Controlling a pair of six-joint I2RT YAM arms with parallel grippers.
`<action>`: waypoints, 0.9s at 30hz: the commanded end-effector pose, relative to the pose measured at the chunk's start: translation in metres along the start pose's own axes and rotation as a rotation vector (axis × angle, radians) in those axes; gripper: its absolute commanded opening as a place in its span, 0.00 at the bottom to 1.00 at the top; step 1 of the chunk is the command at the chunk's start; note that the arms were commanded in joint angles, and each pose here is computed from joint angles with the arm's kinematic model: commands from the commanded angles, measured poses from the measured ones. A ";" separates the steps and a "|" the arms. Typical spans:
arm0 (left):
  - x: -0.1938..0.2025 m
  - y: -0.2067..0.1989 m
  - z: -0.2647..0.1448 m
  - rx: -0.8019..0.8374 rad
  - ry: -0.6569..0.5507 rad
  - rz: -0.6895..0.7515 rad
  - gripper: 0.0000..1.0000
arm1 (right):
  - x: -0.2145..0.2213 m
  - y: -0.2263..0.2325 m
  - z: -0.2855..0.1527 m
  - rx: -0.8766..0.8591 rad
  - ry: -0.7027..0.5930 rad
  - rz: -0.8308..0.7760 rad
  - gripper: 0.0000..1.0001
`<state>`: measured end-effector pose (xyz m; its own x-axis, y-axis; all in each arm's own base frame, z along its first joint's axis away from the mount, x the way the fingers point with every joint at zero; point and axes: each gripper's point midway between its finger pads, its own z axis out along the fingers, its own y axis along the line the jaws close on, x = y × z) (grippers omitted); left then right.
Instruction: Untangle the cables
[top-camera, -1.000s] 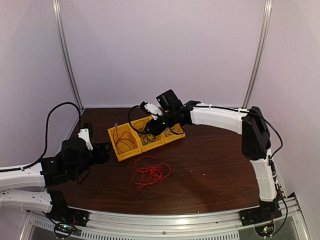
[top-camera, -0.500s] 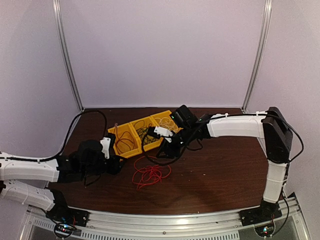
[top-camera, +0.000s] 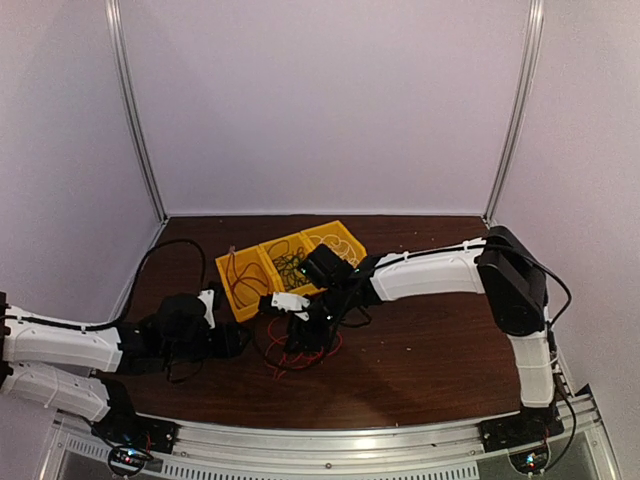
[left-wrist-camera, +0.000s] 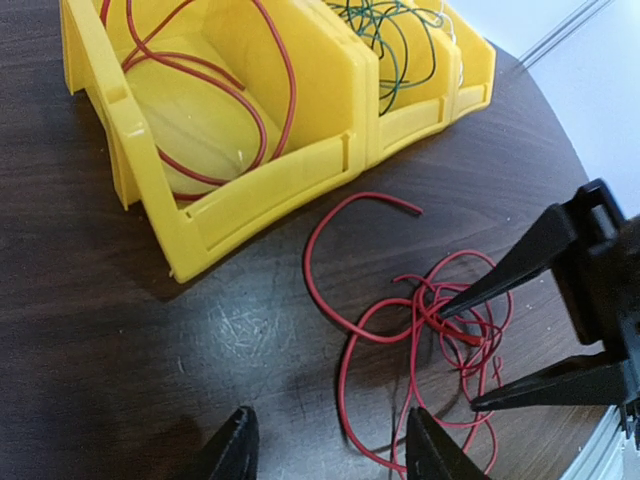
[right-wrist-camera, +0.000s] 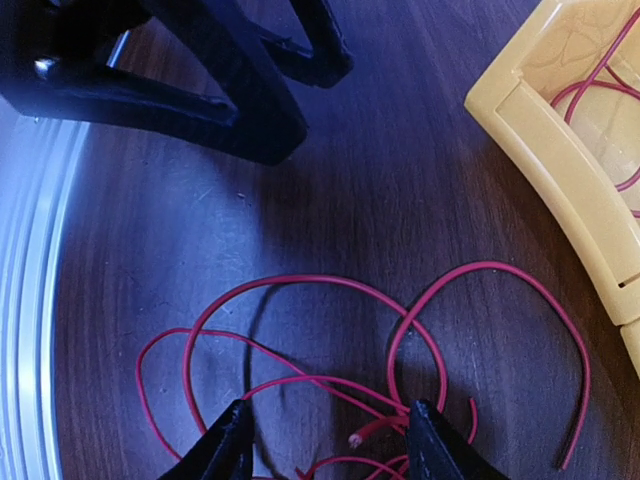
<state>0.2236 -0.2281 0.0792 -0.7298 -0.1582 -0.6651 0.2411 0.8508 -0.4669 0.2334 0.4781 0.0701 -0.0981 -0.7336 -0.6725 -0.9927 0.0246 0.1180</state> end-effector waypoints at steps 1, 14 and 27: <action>-0.019 -0.003 -0.009 0.021 -0.089 -0.049 0.52 | -0.005 -0.017 0.012 0.040 -0.004 0.010 0.50; -0.025 -0.045 -0.015 0.233 -0.134 0.113 0.50 | -0.085 -0.023 -0.073 0.180 -0.182 -0.035 0.00; -0.054 -0.134 0.023 0.382 -0.237 0.306 0.55 | -0.213 0.010 -0.262 0.233 -0.538 -0.145 0.00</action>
<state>0.2308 -0.3184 0.1420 -0.5216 -0.0396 -0.8523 0.6143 0.6759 -0.4073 0.2678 0.4688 0.3791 0.1092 -0.3264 -0.9389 -0.9724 0.1610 -0.1691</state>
